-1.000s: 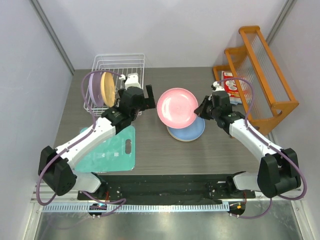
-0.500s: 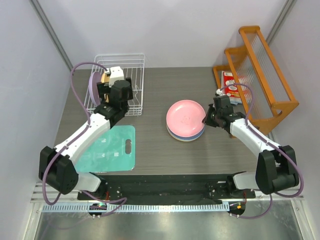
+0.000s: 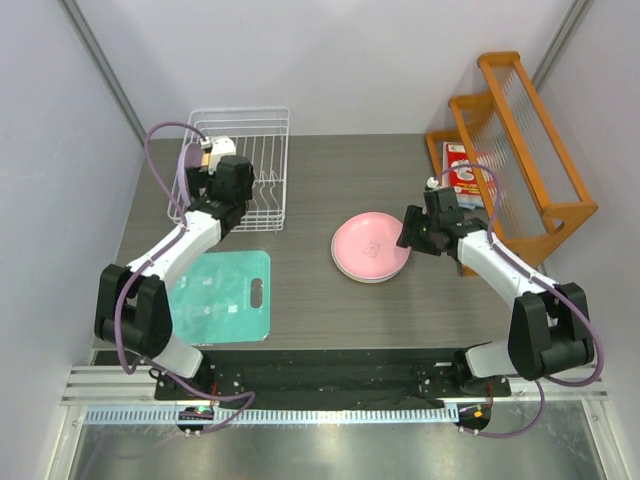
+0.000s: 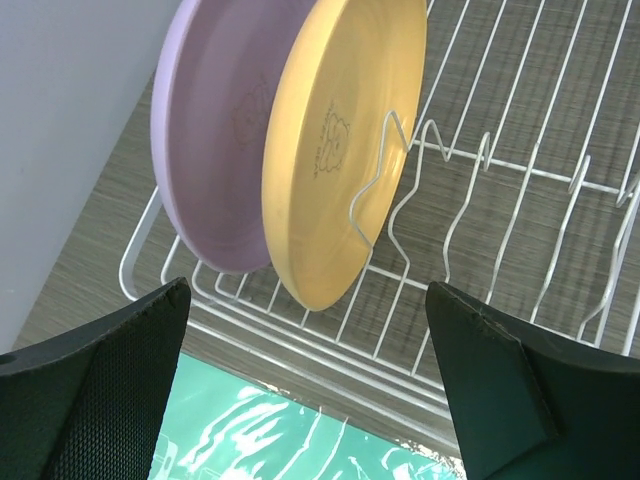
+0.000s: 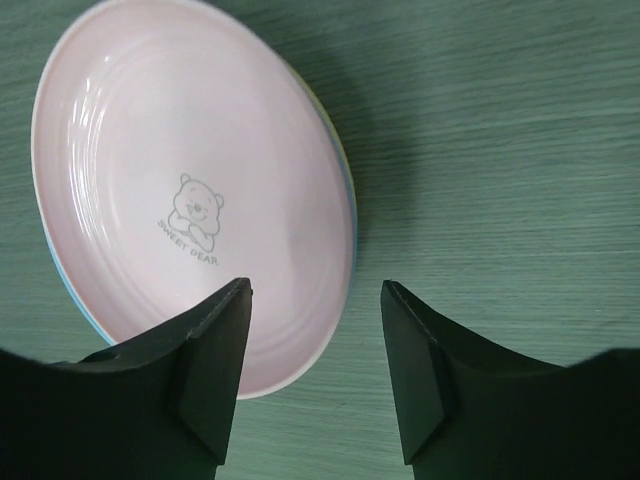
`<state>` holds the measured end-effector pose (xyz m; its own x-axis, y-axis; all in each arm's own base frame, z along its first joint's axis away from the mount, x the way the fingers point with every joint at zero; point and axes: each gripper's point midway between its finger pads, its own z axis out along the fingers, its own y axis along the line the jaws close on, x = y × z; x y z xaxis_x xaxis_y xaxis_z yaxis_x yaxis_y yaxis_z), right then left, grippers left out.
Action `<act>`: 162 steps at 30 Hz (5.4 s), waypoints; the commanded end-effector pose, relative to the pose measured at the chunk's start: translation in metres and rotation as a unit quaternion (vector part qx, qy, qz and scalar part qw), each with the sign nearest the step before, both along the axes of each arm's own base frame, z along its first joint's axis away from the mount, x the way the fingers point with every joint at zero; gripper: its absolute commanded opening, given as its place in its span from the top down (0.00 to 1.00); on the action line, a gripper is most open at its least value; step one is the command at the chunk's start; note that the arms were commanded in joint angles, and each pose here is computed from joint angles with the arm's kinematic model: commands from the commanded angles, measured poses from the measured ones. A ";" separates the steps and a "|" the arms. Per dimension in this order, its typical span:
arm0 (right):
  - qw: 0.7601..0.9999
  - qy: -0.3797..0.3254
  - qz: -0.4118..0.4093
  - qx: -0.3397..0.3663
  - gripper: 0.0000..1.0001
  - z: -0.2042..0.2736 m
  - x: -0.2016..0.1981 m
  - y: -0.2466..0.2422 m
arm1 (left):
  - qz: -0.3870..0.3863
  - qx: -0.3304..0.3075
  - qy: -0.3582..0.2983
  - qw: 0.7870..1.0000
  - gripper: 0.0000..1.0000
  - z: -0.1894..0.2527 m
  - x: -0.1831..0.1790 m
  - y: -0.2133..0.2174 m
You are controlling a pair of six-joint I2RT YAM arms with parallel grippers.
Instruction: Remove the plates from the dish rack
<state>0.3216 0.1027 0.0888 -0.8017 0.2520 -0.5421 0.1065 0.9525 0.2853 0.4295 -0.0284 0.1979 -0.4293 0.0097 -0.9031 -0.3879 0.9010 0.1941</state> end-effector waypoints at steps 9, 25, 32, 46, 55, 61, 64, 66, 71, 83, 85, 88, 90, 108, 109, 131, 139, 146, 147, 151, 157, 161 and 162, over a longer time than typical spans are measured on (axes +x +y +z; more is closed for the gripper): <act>0.993 -0.089 -0.040 -0.070 0.35 0.067 0.016 -0.032 | 0.050 0.036 -0.050 0.997 0.02 0.023 0.045 0.025; 0.995 -0.064 -0.034 -0.069 0.35 0.046 0.018 -0.028 | 0.102 0.089 -0.040 0.990 0.96 0.016 0.057 0.044; 0.996 -0.059 -0.031 -0.063 0.35 0.040 0.015 -0.026 | 0.137 0.119 -0.079 0.980 1.00 0.045 0.041 0.054; 0.996 -0.063 -0.027 -0.055 0.36 0.042 0.009 -0.025 | 0.170 0.177 -0.123 0.962 1.00 0.090 0.009 0.048; 0.996 -0.079 -0.012 -0.039 0.36 0.053 0.007 -0.018 | 0.092 0.095 -0.098 0.986 1.00 0.105 0.005 0.027; 0.987 -0.152 0.040 0.036 0.34 0.096 0.010 0.013 | -0.108 -0.120 -0.074 0.984 1.00 0.103 -0.004 -0.056; 0.974 -0.192 0.074 0.099 0.33 0.118 0.010 0.037 | -0.178 -0.205 -0.050 0.961 1.00 0.095 -0.012 -0.096; 0.964 -0.213 0.091 0.129 0.33 0.131 0.014 0.050 | -0.204 -0.241 -0.037 0.948 1.00 0.087 -0.017 -0.114; 0.945 -0.217 0.137 0.201 0.32 0.143 0.016 0.082 | -0.261 -0.325 -0.009 0.909 1.00 0.071 -0.033 -0.161; 0.938 -0.208 0.148 0.233 0.31 0.129 0.044 0.107 | -0.331 -0.364 0.032 0.870 1.00 0.060 -0.073 -0.226; 0.940 -0.202 0.149 0.230 0.33 0.123 0.048 0.109 | -0.333 -0.368 0.034 0.868 1.00 0.057 -0.077 -0.229; 0.944 -0.190 0.147 0.227 0.57 0.113 0.051 0.109 | -0.339 -0.373 0.039 0.863 1.00 0.055 -0.079 -0.235; 0.946 -0.182 0.145 0.224 0.72 0.106 0.050 0.109 | -0.340 -0.373 0.040 0.862 1.00 0.055 -0.079 -0.235; 0.997 -0.075 -0.017 -0.019 0.97 0.048 0.004 -0.007 | -0.107 -0.065 -0.068 0.990 0.01 0.084 -0.053 -0.078; 0.997 -0.073 -0.019 -0.022 0.96 0.047 0.003 -0.009 | -0.081 -0.049 -0.072 0.993 0.01 0.086 -0.050 -0.062; 0.994 -0.082 -0.024 -0.075 0.43 0.054 0.021 -0.023 | 0.062 -0.004 -0.041 0.997 0.01 0.042 0.015 0.059; 0.989 -0.117 -0.040 -0.080 0.38 0.079 0.022 -0.030 | 0.109 0.015 -0.048 0.993 0.01 0.036 0.040 0.094; 0.992 -0.089 -0.030 -0.082 0.38 0.060 0.028 -0.024 | 0.134 0.042 -0.031 0.990 0.27 0.027 0.060 0.118; 0.992 -0.089 -0.030 -0.081 0.38 0.060 0.029 -0.024 | 0.137 0.043 -0.028 0.989 0.30 0.024 0.061 0.120; 0.993 -0.081 -0.024 -0.077 0.38 0.054 0.031 -0.021 | 0.146 0.052 -0.017 0.988 0.65 0.015 0.067 0.127; 0.994 -0.074 -0.025 -0.077 0.38 0.048 0.031 -0.020 | 0.159 0.057 -0.014 0.986 1.00 0.012 0.063 0.131; 0.995 -0.069 -0.024 -0.075 0.38 0.043 0.029 -0.020 | 0.170 0.061 -0.037 0.983 1.00 0.021 0.055 0.134; 0.995 -0.069 -0.023 -0.073 0.38 0.042 0.029 -0.019 | 0.174 0.062 -0.051 0.981 1.00 0.027 0.053 0.134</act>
